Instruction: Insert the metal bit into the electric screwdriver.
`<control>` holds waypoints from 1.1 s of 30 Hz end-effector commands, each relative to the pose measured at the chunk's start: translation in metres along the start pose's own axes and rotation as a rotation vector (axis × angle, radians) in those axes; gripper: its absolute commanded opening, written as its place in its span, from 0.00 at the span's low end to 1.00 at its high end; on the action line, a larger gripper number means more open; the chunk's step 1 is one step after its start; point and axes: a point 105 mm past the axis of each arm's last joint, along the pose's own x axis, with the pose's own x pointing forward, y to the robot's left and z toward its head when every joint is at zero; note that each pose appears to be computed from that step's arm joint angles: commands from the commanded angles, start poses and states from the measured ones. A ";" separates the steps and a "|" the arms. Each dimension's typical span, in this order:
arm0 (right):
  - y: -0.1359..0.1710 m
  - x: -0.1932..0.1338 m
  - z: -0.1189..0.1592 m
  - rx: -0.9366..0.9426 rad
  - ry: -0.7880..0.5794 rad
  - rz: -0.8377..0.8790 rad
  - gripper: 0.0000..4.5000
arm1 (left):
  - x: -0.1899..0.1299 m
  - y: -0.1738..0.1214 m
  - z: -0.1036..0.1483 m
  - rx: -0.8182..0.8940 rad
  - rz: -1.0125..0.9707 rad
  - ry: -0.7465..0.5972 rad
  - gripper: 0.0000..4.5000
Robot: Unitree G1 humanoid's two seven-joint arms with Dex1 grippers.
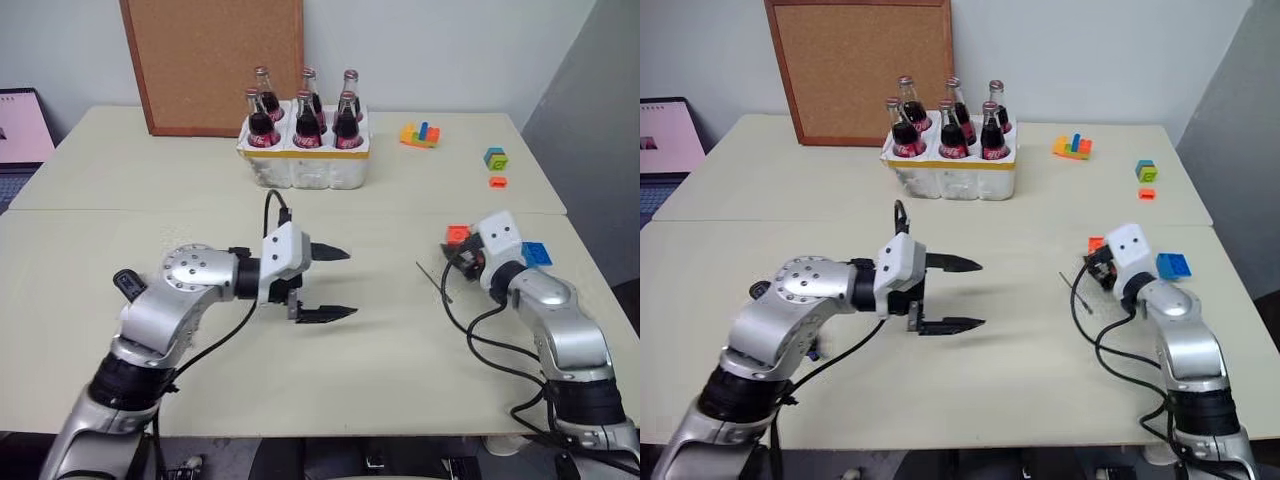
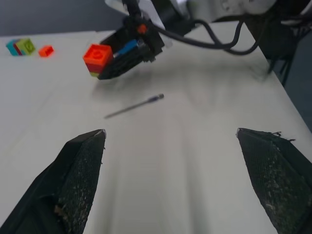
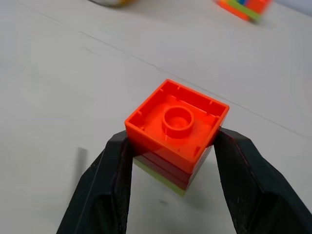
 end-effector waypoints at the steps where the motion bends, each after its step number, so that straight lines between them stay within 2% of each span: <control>1: -0.043 0.007 0.010 0.057 -0.041 -0.164 0.47 | 0.019 0.007 0.013 0.056 0.017 -0.058 1.00; 8: -0.051 0.021 0.006 0.172 -0.040 -0.179 0.47 | 0.038 0.006 0.018 0.018 0.010 -0.100 1.00; 10: -0.049 0.023 0.006 0.192 -0.045 -0.171 0.63 | 0.041 0.007 0.018 0.017 0.014 -0.098 1.00; 17: -0.044 0.020 0.013 0.211 -0.077 -0.156 0.98 | 0.040 0.008 0.017 0.038 0.020 -0.090 1.00; 24: -0.038 -0.009 0.045 0.125 -0.198 -0.132 0.99 | 0.022 0.016 0.019 0.065 0.061 -0.084 1.00; 27: -0.007 -0.029 0.055 0.006 -0.214 0.057 0.99 | 0.001 0.025 0.021 0.075 0.091 -0.050 1.00; 33: 0.061 -0.079 0.065 -0.176 -0.258 0.502 0.99 | -0.054 0.030 0.010 0.145 0.083 0.141 1.00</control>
